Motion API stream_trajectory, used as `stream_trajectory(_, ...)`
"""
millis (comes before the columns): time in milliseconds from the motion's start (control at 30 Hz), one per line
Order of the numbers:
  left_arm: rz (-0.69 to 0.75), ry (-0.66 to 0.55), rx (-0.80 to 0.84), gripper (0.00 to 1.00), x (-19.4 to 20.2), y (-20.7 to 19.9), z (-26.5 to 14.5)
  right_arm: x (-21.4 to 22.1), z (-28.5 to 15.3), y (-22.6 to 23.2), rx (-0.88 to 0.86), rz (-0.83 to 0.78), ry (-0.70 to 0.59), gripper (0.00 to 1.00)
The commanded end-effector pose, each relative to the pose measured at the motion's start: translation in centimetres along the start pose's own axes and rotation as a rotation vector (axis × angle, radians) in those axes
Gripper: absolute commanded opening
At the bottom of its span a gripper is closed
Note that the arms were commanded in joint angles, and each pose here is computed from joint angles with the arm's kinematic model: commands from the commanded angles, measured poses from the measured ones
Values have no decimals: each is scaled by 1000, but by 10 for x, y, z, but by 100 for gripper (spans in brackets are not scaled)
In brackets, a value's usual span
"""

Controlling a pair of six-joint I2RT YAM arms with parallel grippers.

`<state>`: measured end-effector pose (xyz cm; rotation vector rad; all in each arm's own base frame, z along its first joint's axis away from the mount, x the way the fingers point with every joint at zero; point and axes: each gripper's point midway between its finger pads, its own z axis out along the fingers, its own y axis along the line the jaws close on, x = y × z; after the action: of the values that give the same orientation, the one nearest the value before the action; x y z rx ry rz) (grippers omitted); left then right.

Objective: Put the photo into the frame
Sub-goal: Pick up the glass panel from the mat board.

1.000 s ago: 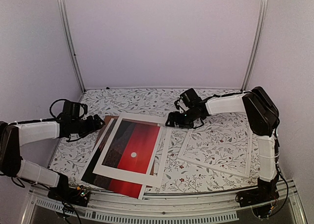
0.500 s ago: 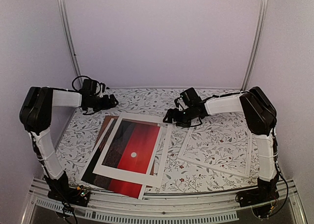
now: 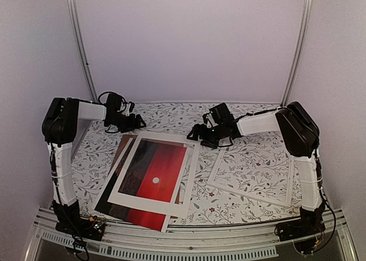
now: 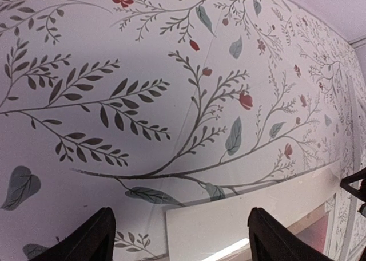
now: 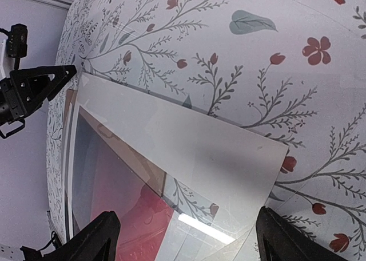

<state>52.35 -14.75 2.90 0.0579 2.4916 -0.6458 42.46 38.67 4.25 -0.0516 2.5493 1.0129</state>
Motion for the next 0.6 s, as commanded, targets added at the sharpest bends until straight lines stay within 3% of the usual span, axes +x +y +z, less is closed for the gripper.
stream_trajectory(0,-12,82,65,80,15,-7,10,11,13,-12,4,59,35,86)
stream_trajectory(567,-121,142,251,65,29,-29,9,14,21,-15,-3,81,46,86)
